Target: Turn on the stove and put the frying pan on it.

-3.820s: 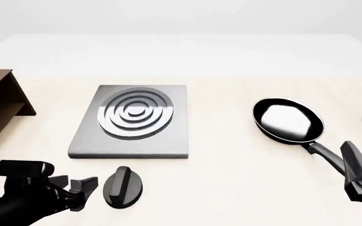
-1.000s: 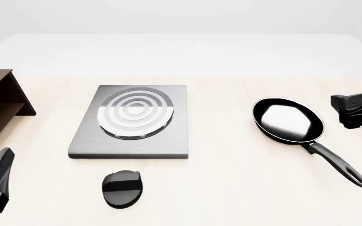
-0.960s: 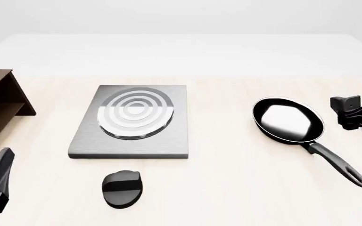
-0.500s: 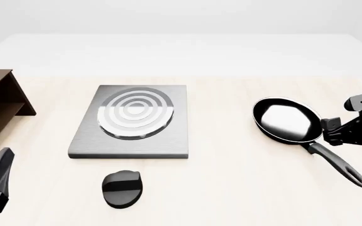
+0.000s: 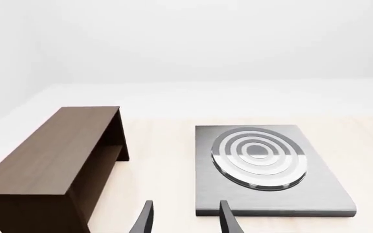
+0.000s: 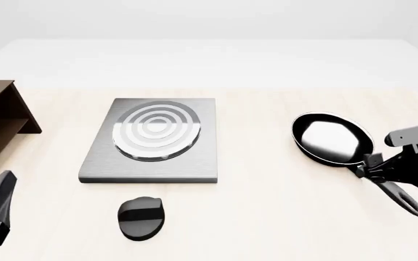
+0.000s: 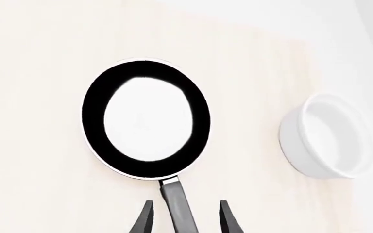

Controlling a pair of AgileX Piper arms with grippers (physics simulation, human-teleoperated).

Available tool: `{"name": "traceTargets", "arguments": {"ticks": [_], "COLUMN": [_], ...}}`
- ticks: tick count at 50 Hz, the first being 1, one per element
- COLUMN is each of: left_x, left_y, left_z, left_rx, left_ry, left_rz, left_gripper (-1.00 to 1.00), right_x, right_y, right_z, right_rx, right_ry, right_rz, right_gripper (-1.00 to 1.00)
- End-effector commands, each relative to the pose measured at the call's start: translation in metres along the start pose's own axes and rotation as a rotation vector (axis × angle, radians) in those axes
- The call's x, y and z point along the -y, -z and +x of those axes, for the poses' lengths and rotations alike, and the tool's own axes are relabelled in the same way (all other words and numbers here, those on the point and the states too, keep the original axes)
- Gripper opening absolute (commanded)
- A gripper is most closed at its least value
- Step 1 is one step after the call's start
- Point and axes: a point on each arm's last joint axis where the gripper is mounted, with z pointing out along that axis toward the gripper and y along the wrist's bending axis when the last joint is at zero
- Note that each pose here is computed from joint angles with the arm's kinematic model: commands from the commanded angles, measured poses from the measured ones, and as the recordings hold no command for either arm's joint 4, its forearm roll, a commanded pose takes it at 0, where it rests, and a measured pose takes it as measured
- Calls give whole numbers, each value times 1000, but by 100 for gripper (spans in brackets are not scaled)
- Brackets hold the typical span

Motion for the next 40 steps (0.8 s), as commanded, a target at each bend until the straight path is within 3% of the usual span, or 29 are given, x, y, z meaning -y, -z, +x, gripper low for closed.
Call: {"name": "traceTargets", "arguments": {"ticks": [1, 26, 40], "left_x": [0, 0, 0], "left_y": [0, 0, 0], "left_z": [0, 0, -1], "left_rx": [-2, -5, -6], "left_ry": [5, 16, 14], "left_rz": [1, 0, -1], "left_gripper": [100, 100, 100], "right_x": [-3, -13, -7], "right_y": [-14, -48, -51], "right_z": [14, 61, 69], "right_rx": [-26, -105, -119], "right_ry": [-12, -16, -9], "right_rz": [-3, -6, 19], "right_gripper": [100, 100, 100]}}
